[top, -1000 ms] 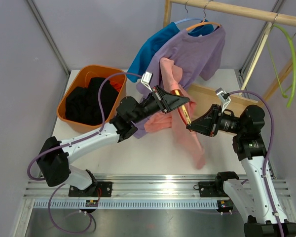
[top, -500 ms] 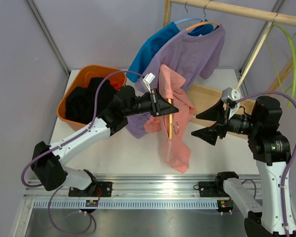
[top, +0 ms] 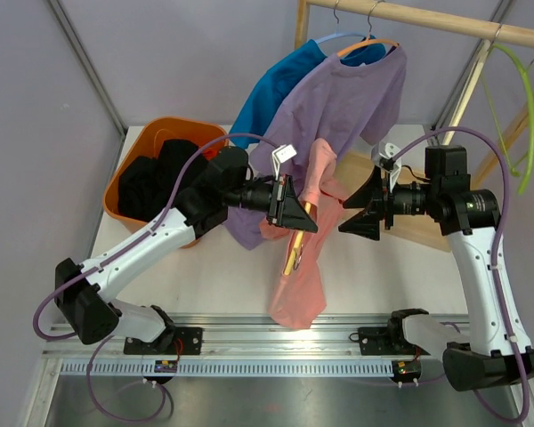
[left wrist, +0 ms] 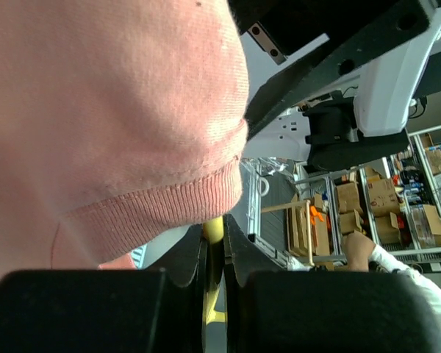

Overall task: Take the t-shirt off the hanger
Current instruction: Pass the hanger from the left arm to the right

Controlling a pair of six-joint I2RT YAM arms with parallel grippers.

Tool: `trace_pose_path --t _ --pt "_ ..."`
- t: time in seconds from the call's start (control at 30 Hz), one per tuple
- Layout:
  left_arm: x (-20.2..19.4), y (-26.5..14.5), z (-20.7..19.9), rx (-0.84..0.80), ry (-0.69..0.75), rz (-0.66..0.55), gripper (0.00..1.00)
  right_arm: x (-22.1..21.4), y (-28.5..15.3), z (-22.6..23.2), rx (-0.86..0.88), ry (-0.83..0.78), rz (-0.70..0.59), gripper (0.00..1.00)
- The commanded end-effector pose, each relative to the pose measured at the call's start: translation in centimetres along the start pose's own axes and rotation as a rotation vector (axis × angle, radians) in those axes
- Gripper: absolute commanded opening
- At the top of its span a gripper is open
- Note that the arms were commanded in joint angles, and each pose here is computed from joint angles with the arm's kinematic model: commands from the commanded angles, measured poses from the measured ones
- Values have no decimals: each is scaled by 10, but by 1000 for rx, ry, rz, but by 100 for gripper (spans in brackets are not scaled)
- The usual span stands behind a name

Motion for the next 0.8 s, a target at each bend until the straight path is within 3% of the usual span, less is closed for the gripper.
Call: trace_pose_path --t 0.0,0.27,0.63,0.77 --pt "4 -8 -38 -113 65 36 0 24 3 16 16 -56 -83 74" --pt "7 -1 -40 -122 60 42 0 47 12 7 -67 49 -190 75" --pt "11 7 -43 -151 40 41 0 47 36 3 -120 76 -150 76" --pt "11 6 -46 -159 37 39 0 43 37 -1 -151 81 -142 70"
Point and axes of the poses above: each gripper's point midway between its finger pads, its own y axis out along the fingers, its own z axis along the line the jaws close on, x = y × z, the point moved 5 cm from there along -y, back along the fingers
